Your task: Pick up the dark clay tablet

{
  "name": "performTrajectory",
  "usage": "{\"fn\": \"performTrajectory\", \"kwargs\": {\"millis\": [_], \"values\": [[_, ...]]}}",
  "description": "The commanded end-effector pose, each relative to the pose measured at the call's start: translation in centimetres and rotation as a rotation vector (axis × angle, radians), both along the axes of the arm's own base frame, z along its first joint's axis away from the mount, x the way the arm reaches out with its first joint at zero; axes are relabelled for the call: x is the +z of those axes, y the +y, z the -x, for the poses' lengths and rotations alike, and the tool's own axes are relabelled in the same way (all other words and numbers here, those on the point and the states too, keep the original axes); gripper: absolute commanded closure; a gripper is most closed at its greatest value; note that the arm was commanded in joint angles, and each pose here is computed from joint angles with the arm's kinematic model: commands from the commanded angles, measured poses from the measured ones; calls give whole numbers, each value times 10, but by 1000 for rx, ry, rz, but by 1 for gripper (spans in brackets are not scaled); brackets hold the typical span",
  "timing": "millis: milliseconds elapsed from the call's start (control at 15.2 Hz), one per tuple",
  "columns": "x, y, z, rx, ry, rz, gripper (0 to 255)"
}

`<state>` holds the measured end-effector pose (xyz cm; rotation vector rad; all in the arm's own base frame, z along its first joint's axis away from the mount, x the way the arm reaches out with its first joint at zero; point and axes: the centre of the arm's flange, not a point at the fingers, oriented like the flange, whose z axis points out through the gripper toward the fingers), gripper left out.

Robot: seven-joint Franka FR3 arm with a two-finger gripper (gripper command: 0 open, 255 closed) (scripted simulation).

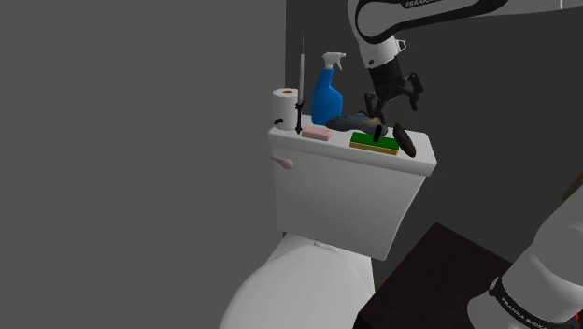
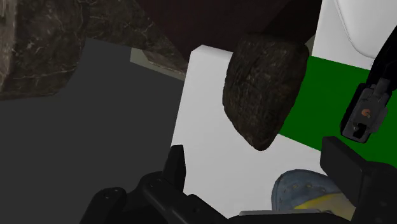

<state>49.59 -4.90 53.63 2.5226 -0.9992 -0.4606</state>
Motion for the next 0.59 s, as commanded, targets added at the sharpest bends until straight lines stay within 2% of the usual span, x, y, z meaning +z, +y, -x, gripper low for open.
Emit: {"fn": "performTrajectory", "kwargs": {"millis": [0, 198, 330, 396, 528], "values": [[-10, -2, -1, -5, 1, 3, 0], [-29, -2, -1, -5, 1, 3, 0], [-29, -2, -1, -5, 1, 3, 0], [-30, -1, -1, -5, 1, 3, 255], [-30, -1, -1, -5, 1, 3, 255]]}}
